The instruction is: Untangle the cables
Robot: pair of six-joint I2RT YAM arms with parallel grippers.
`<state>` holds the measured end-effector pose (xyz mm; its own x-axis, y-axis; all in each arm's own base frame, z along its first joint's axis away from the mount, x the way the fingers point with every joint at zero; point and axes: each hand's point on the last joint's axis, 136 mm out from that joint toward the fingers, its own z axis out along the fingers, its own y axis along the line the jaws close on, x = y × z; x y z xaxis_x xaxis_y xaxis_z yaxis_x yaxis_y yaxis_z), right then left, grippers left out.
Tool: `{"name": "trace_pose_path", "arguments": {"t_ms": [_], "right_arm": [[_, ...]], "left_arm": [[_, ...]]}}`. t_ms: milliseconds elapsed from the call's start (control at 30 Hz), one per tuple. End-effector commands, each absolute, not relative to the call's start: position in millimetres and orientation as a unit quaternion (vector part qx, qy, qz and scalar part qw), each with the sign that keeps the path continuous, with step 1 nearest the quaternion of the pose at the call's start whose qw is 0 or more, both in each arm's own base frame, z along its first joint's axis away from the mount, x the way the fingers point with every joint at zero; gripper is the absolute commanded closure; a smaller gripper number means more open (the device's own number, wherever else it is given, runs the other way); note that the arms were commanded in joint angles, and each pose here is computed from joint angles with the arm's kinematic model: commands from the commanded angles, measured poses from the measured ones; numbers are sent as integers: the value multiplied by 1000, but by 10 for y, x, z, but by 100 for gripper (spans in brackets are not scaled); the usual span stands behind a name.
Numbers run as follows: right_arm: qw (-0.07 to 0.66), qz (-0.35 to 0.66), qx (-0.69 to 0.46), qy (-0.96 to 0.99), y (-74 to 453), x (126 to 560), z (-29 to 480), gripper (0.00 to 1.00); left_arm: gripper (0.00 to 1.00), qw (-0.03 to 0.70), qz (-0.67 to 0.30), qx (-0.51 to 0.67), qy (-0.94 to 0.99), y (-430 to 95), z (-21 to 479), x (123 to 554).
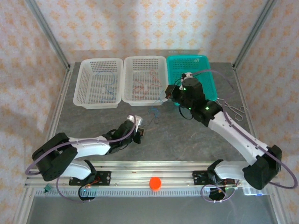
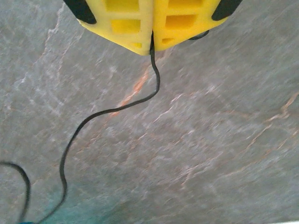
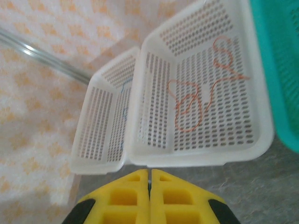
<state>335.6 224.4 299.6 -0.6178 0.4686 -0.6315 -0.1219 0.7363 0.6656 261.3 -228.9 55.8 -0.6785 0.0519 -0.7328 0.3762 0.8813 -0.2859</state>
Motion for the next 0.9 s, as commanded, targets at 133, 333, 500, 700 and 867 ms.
{"name": "trace_pose_path", "arguments": {"t_ms": [133, 333, 500, 700, 867], "right_arm": [[540, 284, 141, 779, 1684, 3309, 3536, 100], [594, 236, 180, 748, 1291, 3206, 3909, 100], [636, 206, 201, 716, 996, 3062, 4283, 100], [663, 181, 205, 697, 815, 2952, 4575, 100], [656, 178, 183, 710, 918, 3017, 4540, 100]], "left_arm": [[100, 401, -251, 27, 881, -1945, 630, 2658], [100, 406, -247, -5, 880, -1754, 651, 2691], [100, 405, -252, -24, 879, -1677, 630, 2687], [100, 407, -259, -40, 875, -1622, 640, 2684], [100, 430, -260, -41, 864, -1601, 881, 2725]]}}
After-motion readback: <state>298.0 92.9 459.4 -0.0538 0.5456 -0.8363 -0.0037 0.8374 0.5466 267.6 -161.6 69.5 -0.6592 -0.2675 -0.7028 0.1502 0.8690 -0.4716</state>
